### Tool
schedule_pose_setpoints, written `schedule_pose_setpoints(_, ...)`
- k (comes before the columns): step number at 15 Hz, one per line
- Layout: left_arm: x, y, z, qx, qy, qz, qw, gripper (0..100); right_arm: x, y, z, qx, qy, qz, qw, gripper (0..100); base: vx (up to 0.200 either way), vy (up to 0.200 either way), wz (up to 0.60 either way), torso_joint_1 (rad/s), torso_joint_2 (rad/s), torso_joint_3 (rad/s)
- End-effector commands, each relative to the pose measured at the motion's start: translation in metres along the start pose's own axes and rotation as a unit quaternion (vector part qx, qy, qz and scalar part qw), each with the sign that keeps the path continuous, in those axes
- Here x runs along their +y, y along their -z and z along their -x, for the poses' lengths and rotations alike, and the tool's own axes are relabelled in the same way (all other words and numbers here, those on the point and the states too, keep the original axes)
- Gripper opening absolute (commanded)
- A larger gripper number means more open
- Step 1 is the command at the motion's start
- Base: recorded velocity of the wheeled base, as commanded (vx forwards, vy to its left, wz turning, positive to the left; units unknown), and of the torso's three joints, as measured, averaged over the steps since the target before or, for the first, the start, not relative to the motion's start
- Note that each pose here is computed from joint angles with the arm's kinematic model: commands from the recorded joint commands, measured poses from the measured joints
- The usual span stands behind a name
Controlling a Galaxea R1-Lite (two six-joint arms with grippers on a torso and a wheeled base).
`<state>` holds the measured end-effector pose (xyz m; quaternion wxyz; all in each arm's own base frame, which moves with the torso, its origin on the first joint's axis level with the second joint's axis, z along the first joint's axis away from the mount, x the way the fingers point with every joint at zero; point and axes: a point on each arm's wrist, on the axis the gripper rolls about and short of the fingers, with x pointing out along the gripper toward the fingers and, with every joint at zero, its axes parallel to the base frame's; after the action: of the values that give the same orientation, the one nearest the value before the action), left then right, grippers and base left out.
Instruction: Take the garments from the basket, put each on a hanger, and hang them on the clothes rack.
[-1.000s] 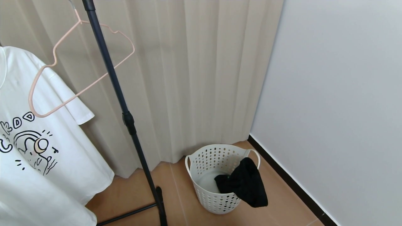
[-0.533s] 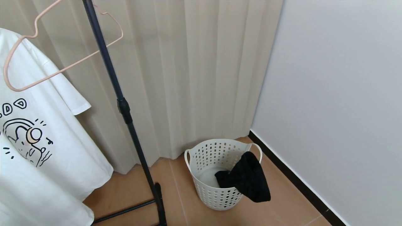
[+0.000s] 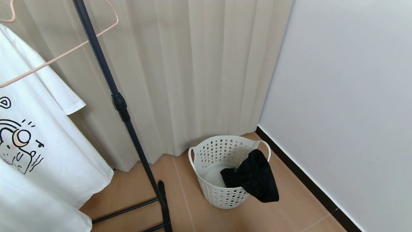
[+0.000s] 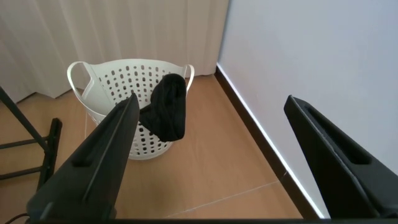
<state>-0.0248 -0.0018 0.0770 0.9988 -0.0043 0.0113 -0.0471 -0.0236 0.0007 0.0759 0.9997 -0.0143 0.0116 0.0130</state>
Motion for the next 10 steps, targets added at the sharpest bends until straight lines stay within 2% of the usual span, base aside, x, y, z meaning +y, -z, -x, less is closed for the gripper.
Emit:
schedule_pose_setpoints(1, 0.0, -0.0002, -0.0001, 0.0, 0.0, 0.0, 1.0, 100, 0.0, 0.0, 0.0, 0.0, 0.0, 0.0, 1.0, 100, 0.0, 0.0, 0.0, -0.002, 0.0, -0.193)
schedule_pose_setpoints(10, 0.0, -0.0002, -0.0001, 0.0, 0.0, 0.002, 1.0, 100, 0.0, 0.0, 0.0, 0.0, 0.0, 0.0, 1.0, 100, 0.0, 0.0, 0.0, 0.003, 0.0, -0.2)
